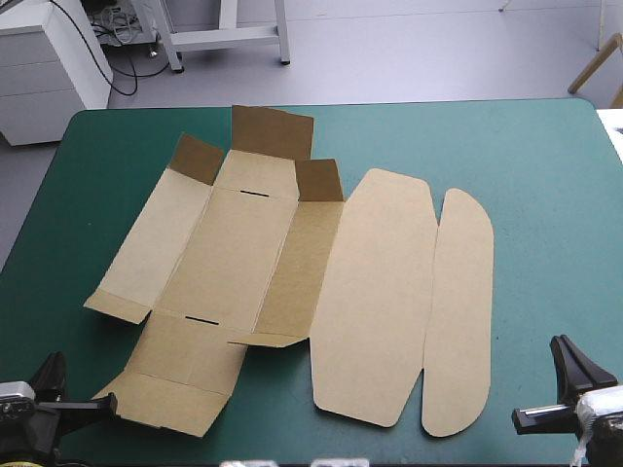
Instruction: Fold the box
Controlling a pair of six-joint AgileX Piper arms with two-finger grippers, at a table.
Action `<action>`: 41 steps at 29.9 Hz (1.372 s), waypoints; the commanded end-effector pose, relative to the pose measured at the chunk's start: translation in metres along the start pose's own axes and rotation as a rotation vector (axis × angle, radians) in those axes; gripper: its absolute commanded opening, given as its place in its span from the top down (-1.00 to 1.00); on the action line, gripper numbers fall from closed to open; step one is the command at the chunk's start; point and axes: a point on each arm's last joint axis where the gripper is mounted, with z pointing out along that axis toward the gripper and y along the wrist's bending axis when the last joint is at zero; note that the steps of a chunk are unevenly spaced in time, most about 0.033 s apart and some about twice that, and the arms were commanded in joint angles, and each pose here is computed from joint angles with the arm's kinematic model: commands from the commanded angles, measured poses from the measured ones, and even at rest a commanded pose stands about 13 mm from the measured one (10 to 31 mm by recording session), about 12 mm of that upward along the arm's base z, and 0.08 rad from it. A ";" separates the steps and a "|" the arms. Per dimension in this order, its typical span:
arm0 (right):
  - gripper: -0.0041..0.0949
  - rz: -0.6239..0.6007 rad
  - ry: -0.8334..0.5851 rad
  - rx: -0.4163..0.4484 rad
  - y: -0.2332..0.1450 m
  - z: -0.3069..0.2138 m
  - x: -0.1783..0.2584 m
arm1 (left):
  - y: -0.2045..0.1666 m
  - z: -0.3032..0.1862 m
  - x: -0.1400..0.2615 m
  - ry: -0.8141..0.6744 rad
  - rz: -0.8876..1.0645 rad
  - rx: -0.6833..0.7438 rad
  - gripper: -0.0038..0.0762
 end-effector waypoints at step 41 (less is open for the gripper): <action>-0.74 -0.006 -0.081 0.010 -0.002 0.000 -0.014 | -0.001 -0.006 -0.012 -0.108 -0.005 0.018 0.93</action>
